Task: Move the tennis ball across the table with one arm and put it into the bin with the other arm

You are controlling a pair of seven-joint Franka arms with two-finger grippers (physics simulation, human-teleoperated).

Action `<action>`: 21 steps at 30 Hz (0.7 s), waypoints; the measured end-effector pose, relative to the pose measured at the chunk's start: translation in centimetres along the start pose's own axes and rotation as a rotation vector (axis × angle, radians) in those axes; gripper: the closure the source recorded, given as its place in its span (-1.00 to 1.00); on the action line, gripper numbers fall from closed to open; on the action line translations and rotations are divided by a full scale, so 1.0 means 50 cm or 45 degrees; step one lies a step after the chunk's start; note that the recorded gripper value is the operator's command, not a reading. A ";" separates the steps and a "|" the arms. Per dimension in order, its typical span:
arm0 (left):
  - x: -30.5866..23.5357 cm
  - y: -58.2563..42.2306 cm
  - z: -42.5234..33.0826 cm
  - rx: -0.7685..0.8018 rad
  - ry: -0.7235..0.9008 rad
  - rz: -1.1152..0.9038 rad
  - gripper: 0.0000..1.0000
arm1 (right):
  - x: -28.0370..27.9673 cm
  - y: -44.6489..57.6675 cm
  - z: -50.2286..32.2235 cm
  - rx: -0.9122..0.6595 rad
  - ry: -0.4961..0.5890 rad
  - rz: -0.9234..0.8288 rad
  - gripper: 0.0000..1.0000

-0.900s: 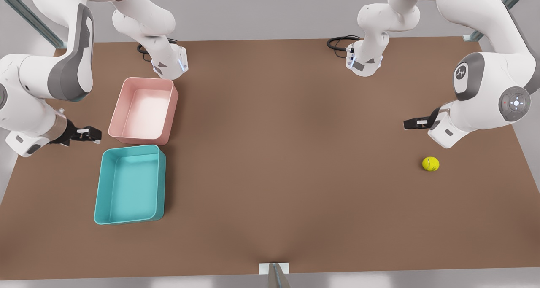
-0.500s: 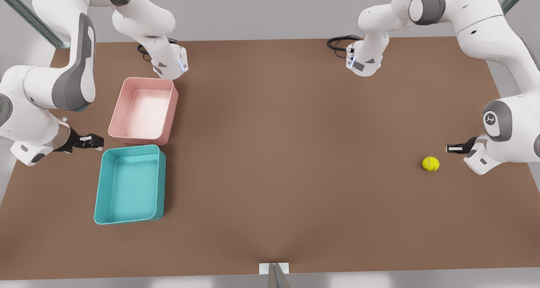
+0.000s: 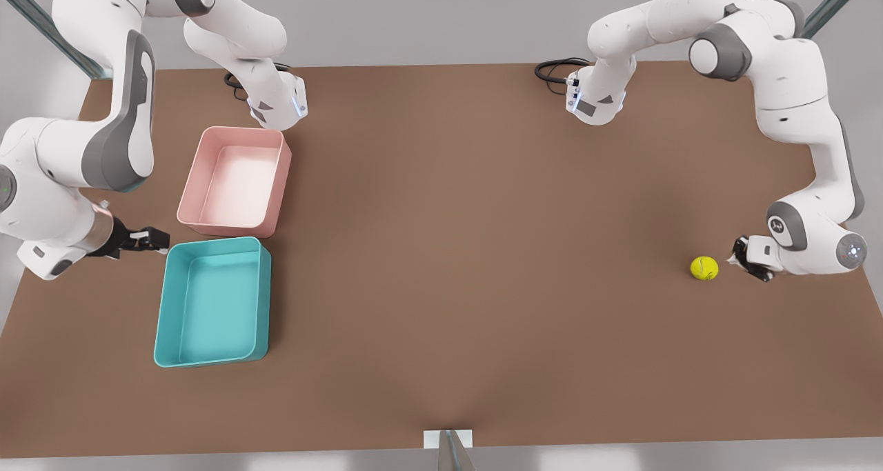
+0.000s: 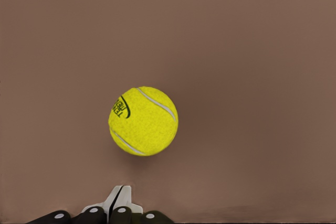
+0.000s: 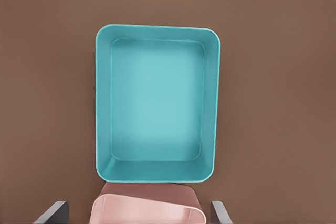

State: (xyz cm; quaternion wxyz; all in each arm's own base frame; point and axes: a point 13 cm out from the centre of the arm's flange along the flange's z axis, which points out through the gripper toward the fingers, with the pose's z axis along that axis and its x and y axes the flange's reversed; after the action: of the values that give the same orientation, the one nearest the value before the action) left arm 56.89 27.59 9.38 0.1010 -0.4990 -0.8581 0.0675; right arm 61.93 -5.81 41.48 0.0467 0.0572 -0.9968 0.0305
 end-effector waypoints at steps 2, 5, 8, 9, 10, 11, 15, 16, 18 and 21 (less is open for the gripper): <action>0.021 0.020 -0.002 -0.052 0.009 0.107 0.57 | -0.001 0.001 0.002 -0.001 0.001 -0.003 -1.00; 0.025 0.013 0.020 -0.094 0.028 0.270 0.57 | -0.003 0.002 0.004 -0.007 0.002 -0.005 -1.00; 0.034 0.028 0.020 -0.153 0.066 0.419 0.57 | -0.003 0.005 0.006 -0.015 0.001 -0.007 -1.00; 0.035 0.032 0.022 -0.166 0.075 0.461 0.57 | -0.003 0.005 0.006 -0.017 0.002 -0.007 -1.00; 0.041 0.029 0.032 -0.167 0.084 0.497 0.57 | -0.002 0.006 0.007 -0.018 0.002 -0.008 -1.00; 0.046 0.028 0.040 -0.169 0.091 0.530 0.57 | -0.003 0.006 0.007 -0.019 0.003 -0.009 -1.00; 0.060 0.030 0.065 -0.169 0.112 0.644 0.57 | -0.002 0.006 0.008 -0.021 0.003 -0.010 -1.00; 0.061 0.030 0.070 -0.168 0.115 0.669 0.57 | -0.002 0.005 0.009 -0.021 0.004 -0.010 -1.00; 0.061 0.029 0.085 -0.161 0.118 0.714 0.57 | -0.002 0.006 0.009 -0.022 0.005 -0.011 -1.00; 0.061 0.029 0.092 -0.159 0.122 0.770 0.57 | -0.002 0.007 0.014 -0.023 0.011 -0.014 -1.00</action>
State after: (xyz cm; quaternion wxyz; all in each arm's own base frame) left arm 55.53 30.88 4.95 0.0856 -0.7395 -0.6675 0.0182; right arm 61.94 -5.48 40.75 0.0518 0.0620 -0.9965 0.0214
